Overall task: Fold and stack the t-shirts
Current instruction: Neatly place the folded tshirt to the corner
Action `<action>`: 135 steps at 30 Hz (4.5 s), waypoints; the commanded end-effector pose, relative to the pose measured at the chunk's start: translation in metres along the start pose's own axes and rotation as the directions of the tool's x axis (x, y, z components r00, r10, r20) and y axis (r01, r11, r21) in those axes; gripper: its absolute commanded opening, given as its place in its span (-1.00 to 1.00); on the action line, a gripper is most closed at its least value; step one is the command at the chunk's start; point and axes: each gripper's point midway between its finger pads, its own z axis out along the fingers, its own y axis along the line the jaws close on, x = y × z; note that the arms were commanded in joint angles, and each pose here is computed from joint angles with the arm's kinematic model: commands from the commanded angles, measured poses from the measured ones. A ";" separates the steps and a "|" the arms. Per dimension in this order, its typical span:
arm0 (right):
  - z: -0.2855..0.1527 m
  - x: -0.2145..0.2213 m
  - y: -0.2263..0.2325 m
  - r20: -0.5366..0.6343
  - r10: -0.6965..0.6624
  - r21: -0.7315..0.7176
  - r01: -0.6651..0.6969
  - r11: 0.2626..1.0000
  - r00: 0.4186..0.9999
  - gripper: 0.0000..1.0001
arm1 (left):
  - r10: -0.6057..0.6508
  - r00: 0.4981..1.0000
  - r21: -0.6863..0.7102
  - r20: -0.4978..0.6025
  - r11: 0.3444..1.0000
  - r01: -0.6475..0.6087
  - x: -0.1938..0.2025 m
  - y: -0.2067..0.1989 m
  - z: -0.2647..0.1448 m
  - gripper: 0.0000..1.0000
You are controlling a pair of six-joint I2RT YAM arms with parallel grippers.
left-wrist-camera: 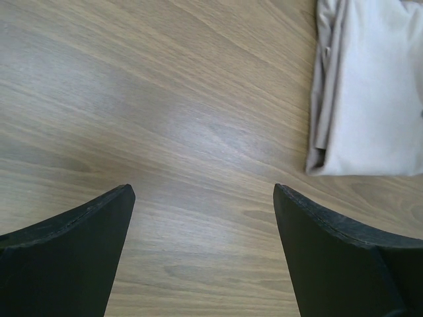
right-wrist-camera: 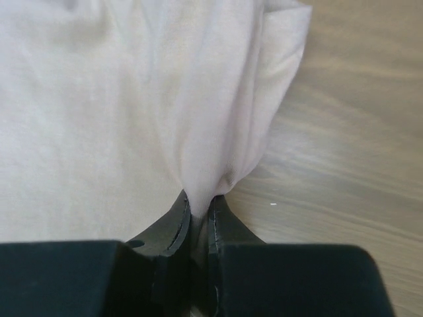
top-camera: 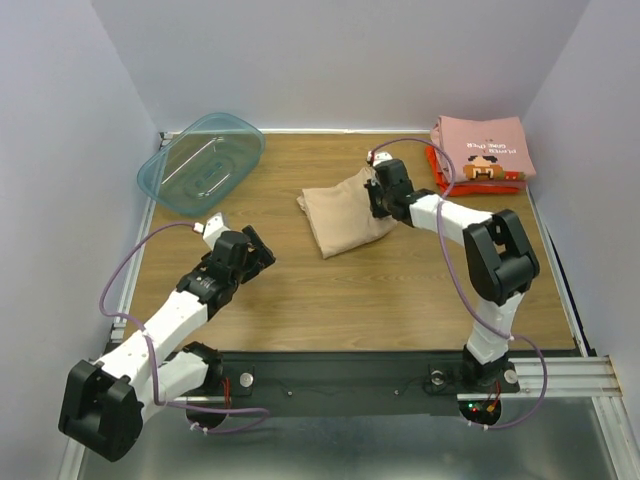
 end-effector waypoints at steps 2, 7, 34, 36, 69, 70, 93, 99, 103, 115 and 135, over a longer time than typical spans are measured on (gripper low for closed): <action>-0.048 -0.084 -0.034 0.200 -0.211 0.174 0.177 0.969 0.957 -0.99 | -0.002 0.998 -0.041 0.070 0.999 0.005 -0.023 -0.003 -0.004 0.97; -0.068 -0.114 -0.076 0.225 -0.274 0.296 0.203 0.933 0.935 -0.99 | 0.015 0.998 -0.087 0.059 0.996 -0.010 -0.023 0.001 0.002 0.97; -0.139 -0.235 -0.254 0.346 -0.254 0.567 0.015 0.823 0.903 -0.99 | 0.091 0.994 -0.133 0.052 0.988 -0.084 -0.035 -0.012 0.024 0.97; -0.143 -0.239 -0.262 0.365 -0.234 0.569 -0.017 0.822 0.901 -0.99 | 0.091 0.995 -0.130 0.051 0.988 -0.083 -0.035 -0.013 0.024 0.97; -0.102 -0.174 -0.386 0.388 0.059 0.459 -0.248 0.853 0.920 -0.99 | -0.095 0.887 0.418 0.451 0.901 -0.116 -0.112 -0.084 -0.078 0.97; -0.100 -0.172 -0.390 0.385 0.062 0.463 -0.251 0.850 0.921 -0.99 | -0.106 0.879 0.423 0.464 0.899 -0.115 -0.114 -0.083 -0.082 0.97; -0.088 -0.143 -0.440 0.344 0.094 0.569 -0.287 0.771 0.934 -0.99 | -0.088 0.852 0.368 0.516 0.921 -0.128 -0.121 -0.071 -0.083 0.97; -0.075 -0.132 -0.442 0.330 0.121 0.567 -0.299 0.767 0.936 0.50 | -0.078 0.852 0.363 0.518 0.922 -0.136 -0.123 -0.073 -0.082 0.98; -0.090 -0.147 -0.429 0.379 0.141 0.514 -0.335 0.790 0.914 1.00 | -0.069 0.859 0.355 0.508 0.925 -0.135 -0.122 -0.073 -0.081 0.97; -0.198 -0.212 -0.344 0.588 0.229 0.228 -0.430 0.874 0.776 1.00 | -0.059 0.865 0.343 0.499 0.930 -0.134 -0.116 -0.067 -0.077 0.97; -0.250 0.037 -0.119 0.401 0.583 -0.096 -0.600 0.794 0.707 1.00 | -0.131 0.948 0.382 0.290 0.924 0.010 -0.064 -0.047 -0.071 0.97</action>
